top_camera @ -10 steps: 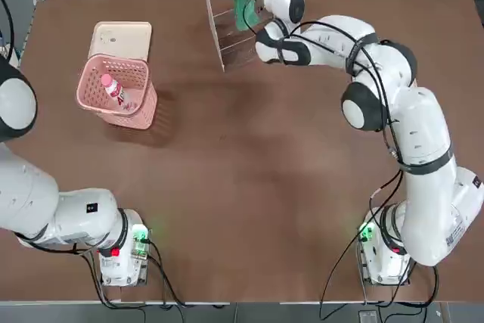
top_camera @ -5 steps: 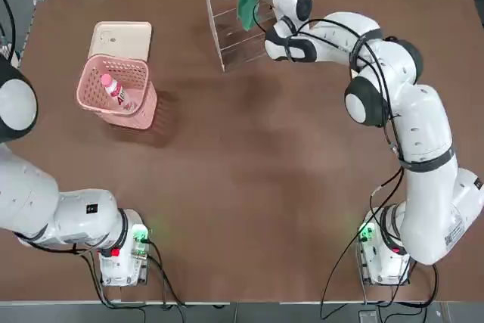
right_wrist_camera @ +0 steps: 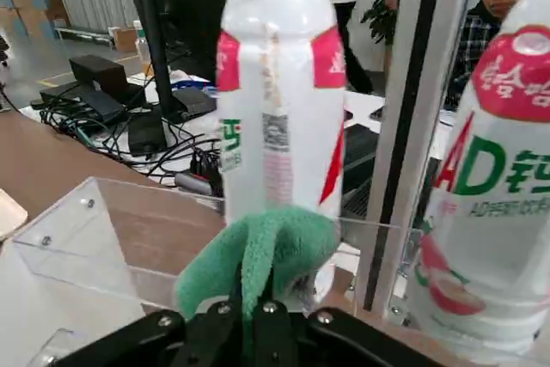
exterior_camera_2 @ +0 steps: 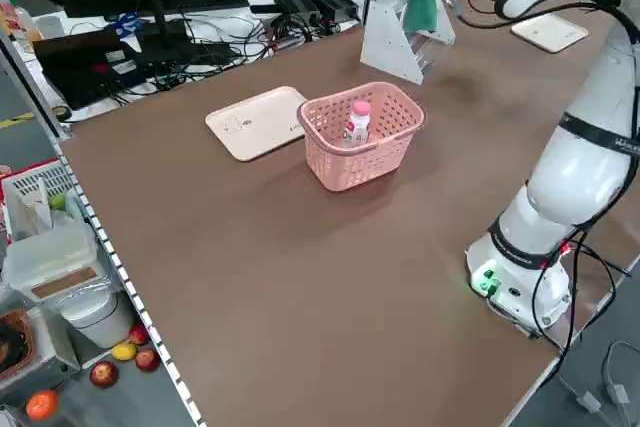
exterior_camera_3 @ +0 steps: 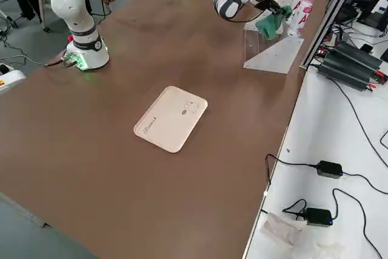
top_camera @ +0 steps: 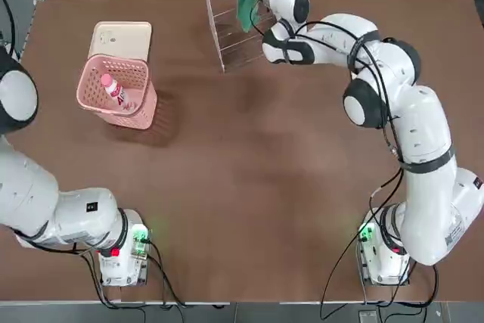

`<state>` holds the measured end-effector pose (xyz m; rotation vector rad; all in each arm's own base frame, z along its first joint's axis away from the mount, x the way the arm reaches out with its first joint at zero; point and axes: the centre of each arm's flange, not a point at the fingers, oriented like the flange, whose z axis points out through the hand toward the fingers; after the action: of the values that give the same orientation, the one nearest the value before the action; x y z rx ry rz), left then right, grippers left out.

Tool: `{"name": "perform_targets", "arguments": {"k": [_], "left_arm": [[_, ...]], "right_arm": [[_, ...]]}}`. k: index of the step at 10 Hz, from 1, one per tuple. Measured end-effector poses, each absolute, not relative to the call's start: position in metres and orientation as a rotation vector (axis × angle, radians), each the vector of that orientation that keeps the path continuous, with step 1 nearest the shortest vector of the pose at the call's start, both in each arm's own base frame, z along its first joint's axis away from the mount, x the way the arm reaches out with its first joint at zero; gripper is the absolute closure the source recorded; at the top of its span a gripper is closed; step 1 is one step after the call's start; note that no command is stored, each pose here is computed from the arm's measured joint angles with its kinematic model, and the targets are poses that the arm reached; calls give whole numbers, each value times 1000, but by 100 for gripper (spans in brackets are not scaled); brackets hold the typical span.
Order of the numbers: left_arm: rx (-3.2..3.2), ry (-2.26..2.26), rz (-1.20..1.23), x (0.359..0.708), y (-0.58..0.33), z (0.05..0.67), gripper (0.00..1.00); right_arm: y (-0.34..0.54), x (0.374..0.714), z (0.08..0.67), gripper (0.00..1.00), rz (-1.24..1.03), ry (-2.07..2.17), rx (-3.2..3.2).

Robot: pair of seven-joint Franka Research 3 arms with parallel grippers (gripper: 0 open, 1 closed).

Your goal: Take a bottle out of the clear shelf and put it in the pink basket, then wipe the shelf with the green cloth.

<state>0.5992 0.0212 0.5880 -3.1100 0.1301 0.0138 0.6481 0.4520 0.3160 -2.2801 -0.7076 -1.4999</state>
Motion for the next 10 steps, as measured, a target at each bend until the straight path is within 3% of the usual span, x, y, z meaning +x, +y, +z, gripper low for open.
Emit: {"name": "perform_targets", "arguments": {"k": [7, 10], "left_arm": [[-3100, 77, -41, 603, 47, 604, 0], [-3082, 114, -57, 603, 35, 610, 0]], "right_arm": [[503, 618, 330, 97, -1424, -581, -2199], [499, 624, 323, 97, -1430, -584, -2207]]}}
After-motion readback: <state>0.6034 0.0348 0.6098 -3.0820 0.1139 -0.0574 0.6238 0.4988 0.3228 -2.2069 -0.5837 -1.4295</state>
